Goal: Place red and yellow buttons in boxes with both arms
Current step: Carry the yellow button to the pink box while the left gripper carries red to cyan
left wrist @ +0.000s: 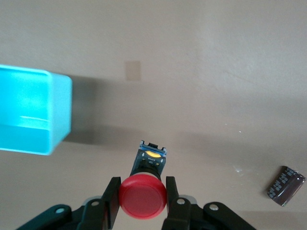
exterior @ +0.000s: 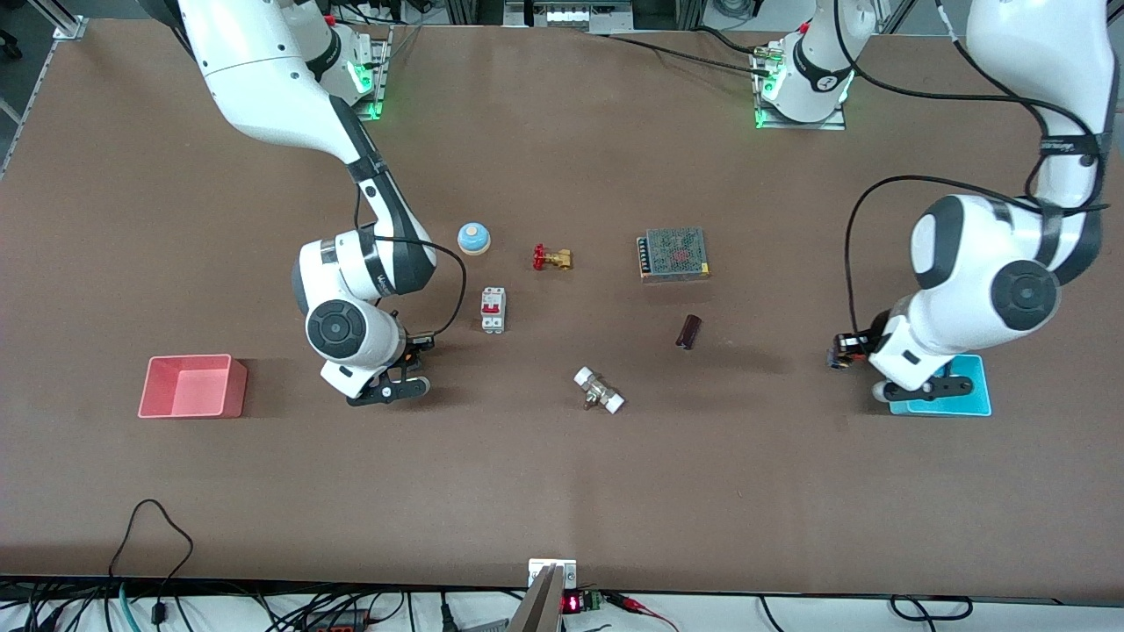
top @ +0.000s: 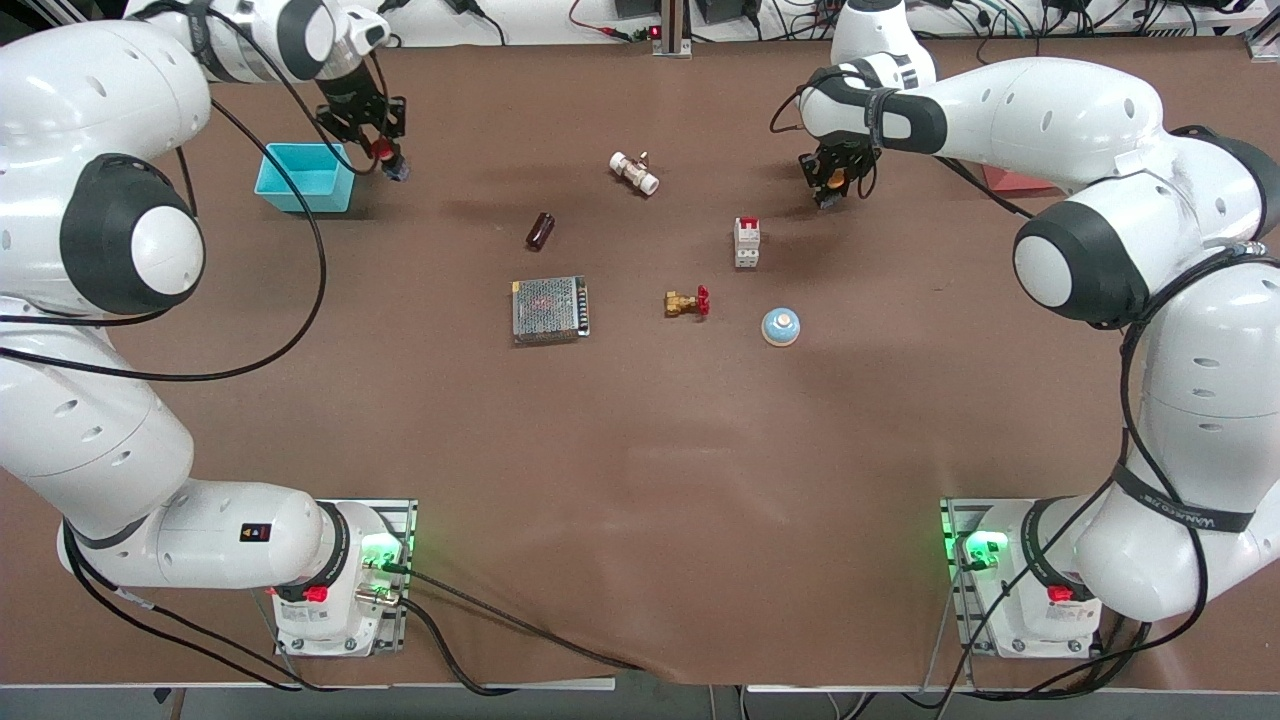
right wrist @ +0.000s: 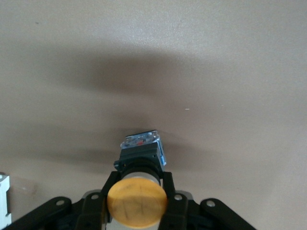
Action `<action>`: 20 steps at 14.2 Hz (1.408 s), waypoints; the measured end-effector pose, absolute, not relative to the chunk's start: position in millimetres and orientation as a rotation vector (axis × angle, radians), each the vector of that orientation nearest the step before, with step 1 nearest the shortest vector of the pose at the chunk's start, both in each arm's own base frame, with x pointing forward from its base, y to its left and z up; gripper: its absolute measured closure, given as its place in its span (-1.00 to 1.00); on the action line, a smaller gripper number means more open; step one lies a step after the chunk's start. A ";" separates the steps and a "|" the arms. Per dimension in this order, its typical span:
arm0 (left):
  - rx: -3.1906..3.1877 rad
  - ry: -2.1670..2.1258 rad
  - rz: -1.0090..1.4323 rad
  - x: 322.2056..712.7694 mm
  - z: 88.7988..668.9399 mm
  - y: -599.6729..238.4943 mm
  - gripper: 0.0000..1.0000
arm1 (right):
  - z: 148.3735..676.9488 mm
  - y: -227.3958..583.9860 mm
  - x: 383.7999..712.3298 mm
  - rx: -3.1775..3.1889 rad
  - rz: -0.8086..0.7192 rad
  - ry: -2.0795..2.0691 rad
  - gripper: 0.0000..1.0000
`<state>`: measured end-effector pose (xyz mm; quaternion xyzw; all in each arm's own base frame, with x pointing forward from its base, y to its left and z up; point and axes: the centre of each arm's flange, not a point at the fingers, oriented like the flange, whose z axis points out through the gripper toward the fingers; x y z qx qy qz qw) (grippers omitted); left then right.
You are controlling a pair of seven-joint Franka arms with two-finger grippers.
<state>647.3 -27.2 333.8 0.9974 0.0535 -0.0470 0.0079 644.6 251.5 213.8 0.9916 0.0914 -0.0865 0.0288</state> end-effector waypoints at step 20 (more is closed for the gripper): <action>3.109 0.020 -0.063 653.2 259.8 152.1 0.15 | 312.1 -83.2 700.3 3.032 -0.208 -0.336 0.20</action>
